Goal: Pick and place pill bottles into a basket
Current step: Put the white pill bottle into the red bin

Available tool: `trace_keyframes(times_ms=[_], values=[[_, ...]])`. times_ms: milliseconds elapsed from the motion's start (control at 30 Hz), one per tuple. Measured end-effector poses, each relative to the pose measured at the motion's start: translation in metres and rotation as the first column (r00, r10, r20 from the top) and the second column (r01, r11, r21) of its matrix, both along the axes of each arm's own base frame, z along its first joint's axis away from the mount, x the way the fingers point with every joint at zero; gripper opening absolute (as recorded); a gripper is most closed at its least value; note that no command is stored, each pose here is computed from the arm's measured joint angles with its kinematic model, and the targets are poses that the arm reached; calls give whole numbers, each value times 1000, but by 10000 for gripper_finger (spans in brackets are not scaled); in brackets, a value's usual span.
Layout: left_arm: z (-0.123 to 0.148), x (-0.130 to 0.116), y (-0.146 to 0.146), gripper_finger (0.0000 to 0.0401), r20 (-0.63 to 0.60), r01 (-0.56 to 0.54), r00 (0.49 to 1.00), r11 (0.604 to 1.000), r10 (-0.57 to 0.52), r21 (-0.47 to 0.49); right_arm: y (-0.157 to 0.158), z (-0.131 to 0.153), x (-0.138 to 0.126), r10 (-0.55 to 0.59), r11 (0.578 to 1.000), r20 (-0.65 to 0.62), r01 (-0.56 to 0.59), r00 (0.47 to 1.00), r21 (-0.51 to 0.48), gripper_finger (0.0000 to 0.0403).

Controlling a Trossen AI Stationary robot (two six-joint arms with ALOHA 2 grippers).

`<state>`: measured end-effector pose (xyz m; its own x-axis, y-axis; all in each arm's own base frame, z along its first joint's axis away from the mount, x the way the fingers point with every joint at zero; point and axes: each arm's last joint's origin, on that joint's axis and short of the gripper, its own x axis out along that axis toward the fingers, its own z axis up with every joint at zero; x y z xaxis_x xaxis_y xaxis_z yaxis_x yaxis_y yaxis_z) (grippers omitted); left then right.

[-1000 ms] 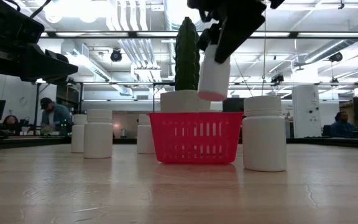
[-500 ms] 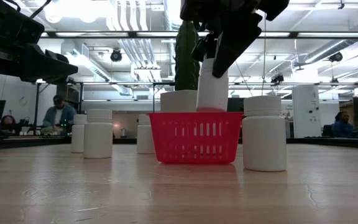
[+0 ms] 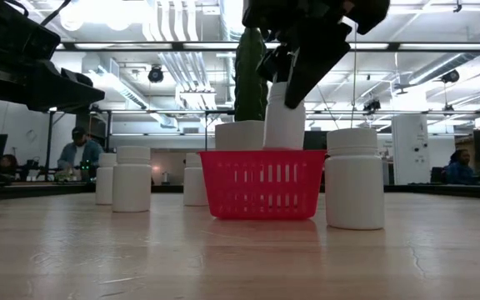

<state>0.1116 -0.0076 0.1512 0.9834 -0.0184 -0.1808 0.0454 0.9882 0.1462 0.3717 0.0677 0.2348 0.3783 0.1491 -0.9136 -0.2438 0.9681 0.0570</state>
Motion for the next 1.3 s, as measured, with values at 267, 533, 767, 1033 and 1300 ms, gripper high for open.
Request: trace_keyframes(times_ms=[267,533,767,1033,1300], values=[[-2,1,0,3,-22,0,1000,1000,0,2,4,-1,-4,183,980,-10,-183,983,-79,147],[-4,2,0,3,-46,0,999,1000,0,4,3,-2,-5,371,911,-20,-367,929,-187,147],[-5,2,0,3,-49,0,999,1000,0,4,1,-2,-4,443,861,-33,-435,896,-265,147],[-4,2,0,3,-44,0,999,1000,0,4,2,-20,4,494,824,-74,-494,866,-277,147],[-4,2,0,3,-43,1,999,1000,0,4,3,-31,7,518,806,-105,-525,849,-272,147]])
